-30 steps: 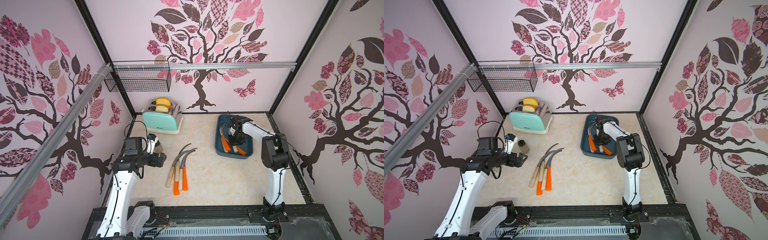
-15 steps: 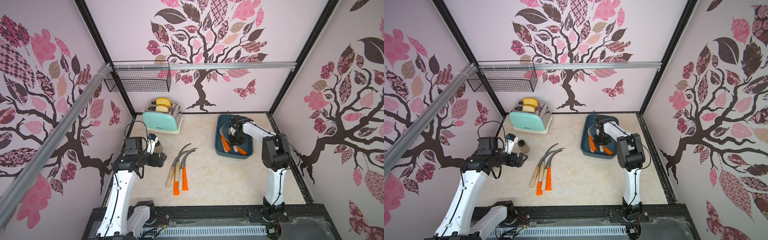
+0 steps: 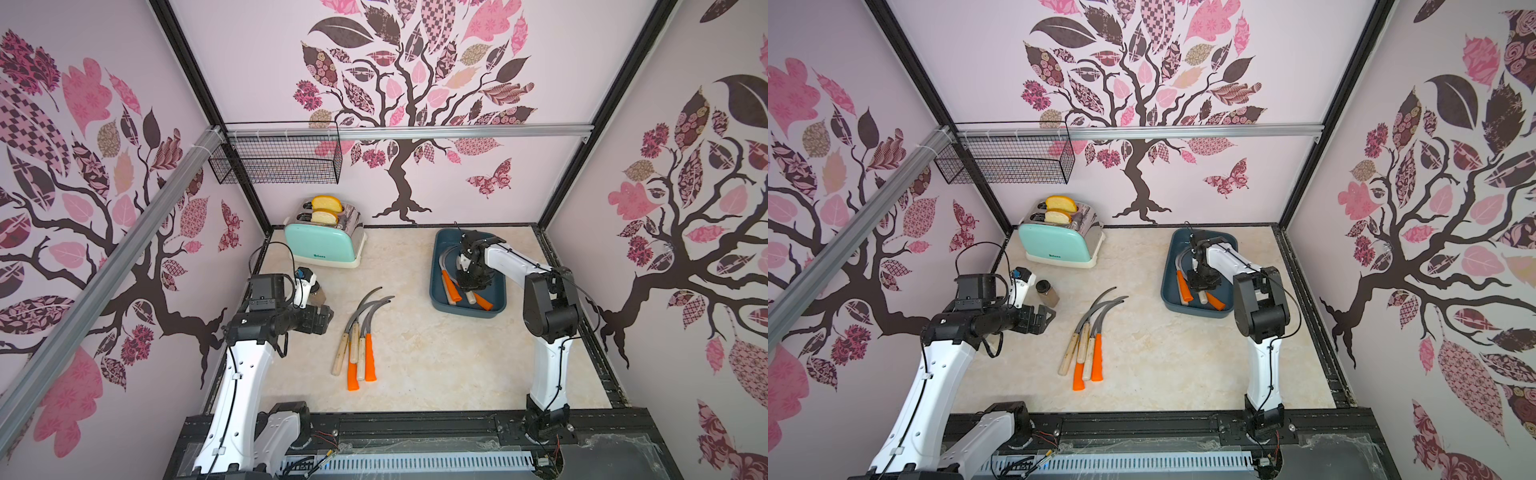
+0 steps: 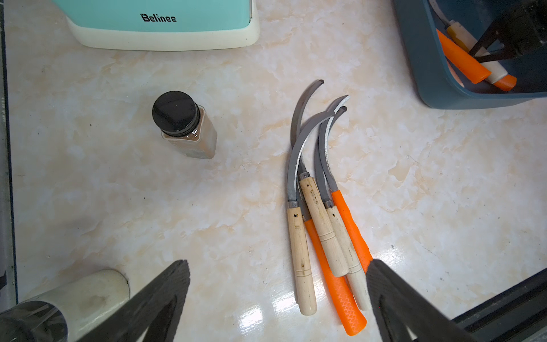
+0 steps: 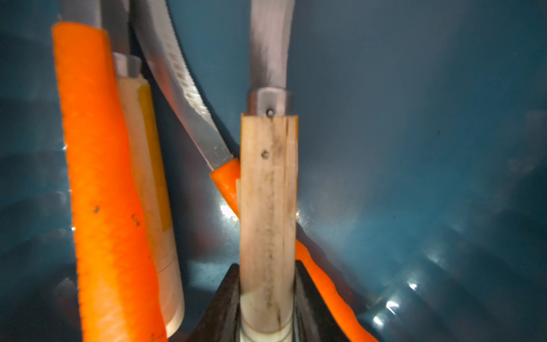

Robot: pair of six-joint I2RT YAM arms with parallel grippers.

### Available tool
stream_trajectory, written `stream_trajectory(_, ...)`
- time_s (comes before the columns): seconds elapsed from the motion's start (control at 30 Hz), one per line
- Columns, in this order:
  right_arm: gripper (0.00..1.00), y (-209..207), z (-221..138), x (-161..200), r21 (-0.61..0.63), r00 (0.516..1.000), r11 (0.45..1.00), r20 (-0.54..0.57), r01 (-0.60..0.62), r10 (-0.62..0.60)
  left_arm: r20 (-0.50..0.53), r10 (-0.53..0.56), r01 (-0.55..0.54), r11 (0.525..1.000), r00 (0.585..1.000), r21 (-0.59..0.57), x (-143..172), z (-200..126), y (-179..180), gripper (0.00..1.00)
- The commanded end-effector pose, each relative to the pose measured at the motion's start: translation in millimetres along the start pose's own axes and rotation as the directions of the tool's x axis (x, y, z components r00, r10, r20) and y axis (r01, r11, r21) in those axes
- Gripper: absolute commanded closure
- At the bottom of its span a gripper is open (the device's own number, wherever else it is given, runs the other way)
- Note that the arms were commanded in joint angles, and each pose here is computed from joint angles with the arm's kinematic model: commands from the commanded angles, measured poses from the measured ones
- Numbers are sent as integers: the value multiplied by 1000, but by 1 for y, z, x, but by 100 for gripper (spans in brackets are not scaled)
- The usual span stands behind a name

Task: Put small sickles into storage boxes
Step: Place the sickle in the storage box.

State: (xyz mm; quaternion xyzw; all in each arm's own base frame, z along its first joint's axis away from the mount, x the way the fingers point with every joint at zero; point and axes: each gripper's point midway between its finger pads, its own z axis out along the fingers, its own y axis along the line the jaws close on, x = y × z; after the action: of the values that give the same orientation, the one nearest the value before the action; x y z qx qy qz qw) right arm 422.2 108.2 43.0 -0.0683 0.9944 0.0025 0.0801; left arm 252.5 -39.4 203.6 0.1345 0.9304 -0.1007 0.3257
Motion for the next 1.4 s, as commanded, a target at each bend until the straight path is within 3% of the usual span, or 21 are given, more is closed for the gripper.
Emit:
stream_trajectory(0.0, 62, 0, -9, 1, 15, 1000, 1000, 15, 11, -11, 20, 8, -8, 1000, 1000, 14, -6, -3, -3, 2)
stream_trajectory(0.63, 48, -16, -31, -3, 102, 997, 995, 74, -17, 10, 31, 10, -11, 1000, 999, 20, -9, -6, -5, 2)
stream_trajectory(0.9, 49, -17, -59, -10, 96, 988, 994, 149, -46, 31, 36, 11, -12, 1000, 999, 23, -11, -8, -6, 2)
stream_trajectory(1.2, 51, 7, -116, -15, -40, 955, 998, 290, -55, 64, 38, -4, 4, 1000, 999, 5, -13, -8, -3, 2)
stream_trajectory(1.37, 51, 55, -136, 0, -68, 946, 997, 323, 40, -16, 59, -25, 29, 998, 998, -63, -16, -12, 8, 2)
